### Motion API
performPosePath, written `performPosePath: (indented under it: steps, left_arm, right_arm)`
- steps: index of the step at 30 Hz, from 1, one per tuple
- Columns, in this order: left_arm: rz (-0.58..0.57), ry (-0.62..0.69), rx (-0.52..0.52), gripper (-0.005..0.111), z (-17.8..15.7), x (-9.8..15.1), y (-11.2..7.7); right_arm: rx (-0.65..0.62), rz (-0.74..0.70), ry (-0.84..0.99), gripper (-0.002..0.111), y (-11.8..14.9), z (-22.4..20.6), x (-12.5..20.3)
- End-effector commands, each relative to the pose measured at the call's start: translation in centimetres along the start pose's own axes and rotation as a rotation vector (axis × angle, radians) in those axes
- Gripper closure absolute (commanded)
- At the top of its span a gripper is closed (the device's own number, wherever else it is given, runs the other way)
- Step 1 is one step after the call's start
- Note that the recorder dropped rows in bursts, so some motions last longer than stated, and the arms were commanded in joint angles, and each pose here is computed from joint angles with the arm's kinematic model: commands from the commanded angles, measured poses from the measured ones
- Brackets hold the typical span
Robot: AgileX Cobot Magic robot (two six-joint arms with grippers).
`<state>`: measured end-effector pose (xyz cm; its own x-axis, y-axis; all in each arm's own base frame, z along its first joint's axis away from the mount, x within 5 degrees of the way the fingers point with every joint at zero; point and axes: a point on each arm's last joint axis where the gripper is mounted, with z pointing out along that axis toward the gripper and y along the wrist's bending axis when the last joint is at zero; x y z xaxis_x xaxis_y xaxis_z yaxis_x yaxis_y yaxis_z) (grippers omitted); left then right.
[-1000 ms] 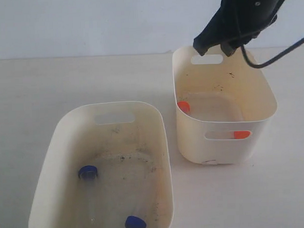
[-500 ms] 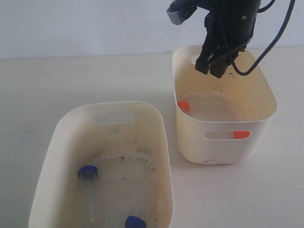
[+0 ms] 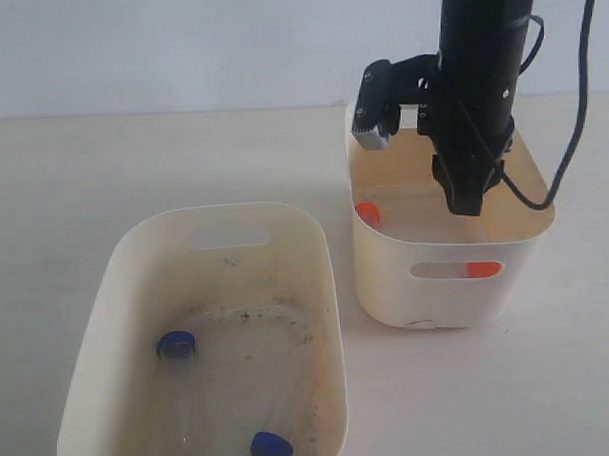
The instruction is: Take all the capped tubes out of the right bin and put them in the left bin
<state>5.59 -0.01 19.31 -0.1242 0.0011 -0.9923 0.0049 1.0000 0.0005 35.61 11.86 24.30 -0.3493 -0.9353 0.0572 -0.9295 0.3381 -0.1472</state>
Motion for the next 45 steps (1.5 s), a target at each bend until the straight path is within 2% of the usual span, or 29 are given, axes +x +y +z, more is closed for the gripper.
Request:
performPosePath:
  steps: [1,7,21,34,45]
  left_arm:
    - [-0.016,-0.009,0.001,0.102,0.0,-0.2,0.0]
    - [-0.016,-0.009,0.001,0.102,0.0,-0.2,0.0]
    - [-0.016,-0.009,0.001,0.102,0.0,-0.2,0.0]
    - [-0.016,-0.009,0.001,0.102,0.0,-0.2,0.0]
    - [-0.016,-0.009,0.001,0.102,0.0,-0.2,0.0]
  right_arm:
    - [-0.009,-0.040,0.029,0.072,-0.4,1.0,1.4]
    - [0.024,-0.023,-0.025,0.072,-0.8,1.6,0.7]
    - [0.014,-0.004,-0.089,0.072,-1.4,4.6,-0.9]
    - [-0.045,-0.001,-0.049,0.072,-1.2,7.0,-1.3]
    - [-0.059,0.004,-0.027,0.072,-1.1,7.0,-1.1]
